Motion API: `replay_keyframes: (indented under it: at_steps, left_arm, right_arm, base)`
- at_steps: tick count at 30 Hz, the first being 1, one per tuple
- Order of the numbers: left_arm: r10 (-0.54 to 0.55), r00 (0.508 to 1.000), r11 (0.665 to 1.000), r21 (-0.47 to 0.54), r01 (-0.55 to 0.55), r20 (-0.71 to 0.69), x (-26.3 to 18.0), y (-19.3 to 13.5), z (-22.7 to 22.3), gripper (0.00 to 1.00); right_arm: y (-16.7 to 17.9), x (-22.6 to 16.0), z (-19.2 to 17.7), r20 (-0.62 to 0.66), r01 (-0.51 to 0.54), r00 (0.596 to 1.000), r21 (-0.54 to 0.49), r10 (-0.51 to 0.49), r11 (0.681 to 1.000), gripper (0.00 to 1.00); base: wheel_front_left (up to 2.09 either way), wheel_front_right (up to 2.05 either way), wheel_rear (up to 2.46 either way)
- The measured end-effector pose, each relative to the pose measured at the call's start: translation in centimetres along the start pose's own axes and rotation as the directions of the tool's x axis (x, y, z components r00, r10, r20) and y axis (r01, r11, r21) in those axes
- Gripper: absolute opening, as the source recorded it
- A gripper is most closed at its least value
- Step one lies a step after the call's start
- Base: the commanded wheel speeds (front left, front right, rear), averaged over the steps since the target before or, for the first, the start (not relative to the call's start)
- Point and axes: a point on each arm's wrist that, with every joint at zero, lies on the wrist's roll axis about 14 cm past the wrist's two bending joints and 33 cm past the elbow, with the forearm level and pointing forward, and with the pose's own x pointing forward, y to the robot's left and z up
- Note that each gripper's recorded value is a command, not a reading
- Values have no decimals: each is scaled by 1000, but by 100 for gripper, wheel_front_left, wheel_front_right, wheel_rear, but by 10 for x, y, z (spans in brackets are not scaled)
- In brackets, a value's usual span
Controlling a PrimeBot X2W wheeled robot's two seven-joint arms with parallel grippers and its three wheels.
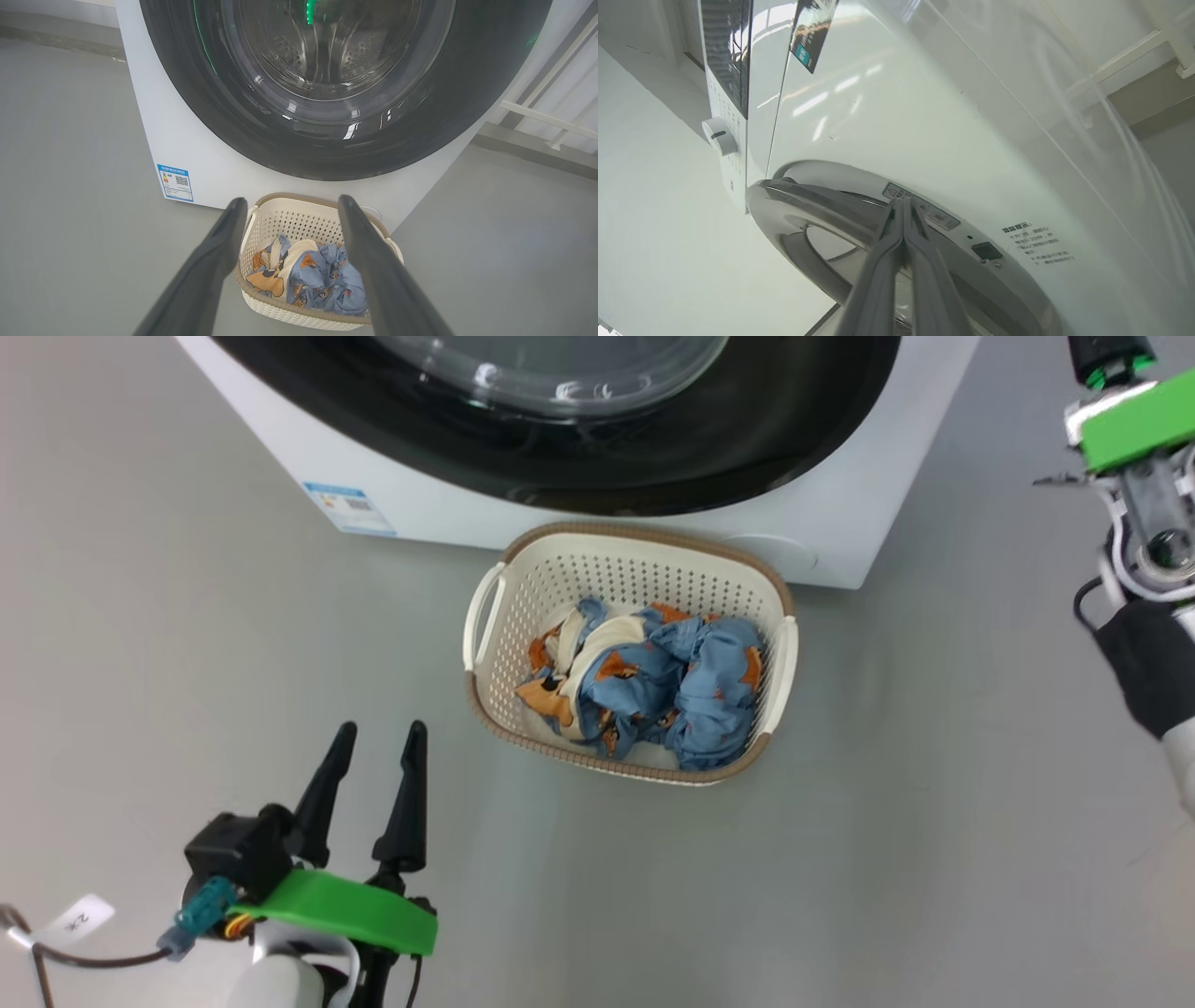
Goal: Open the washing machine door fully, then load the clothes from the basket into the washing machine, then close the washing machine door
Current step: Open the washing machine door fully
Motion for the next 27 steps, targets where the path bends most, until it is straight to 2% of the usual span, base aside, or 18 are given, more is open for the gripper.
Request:
replay_keyframes:
  at_steps: [2,6,10,19,27]
  left_arm:
    - [-1,1000,1000,-2,1,-1,5,0,-1,100]
    - [7,1000,1000,-6,-7,-8,9,3,-3,100]
    - [17,1000,1000,-6,-17,-16,13,7,-7,100]
    - [29,999,999,-14,-29,-34,20,10,-14,100]
    - [24,999,999,-19,-25,-37,29,10,-17,100]
  right_arm:
    - [-8,8,-10,-76,16,997,98,-9,995,0]
    - [-13,17,-24,-176,29,984,225,12,974,0]
    - [-16,25,-38,-256,41,966,311,43,949,0]
    - [-31,38,-63,-365,78,929,339,55,938,0]
    - [-38,52,-70,-391,81,918,337,62,938,0]
  base:
    - [0,0,0]
    - [0,0,0]
    - [0,0,0]
    - [0,0,0]
    - [0,0,0]
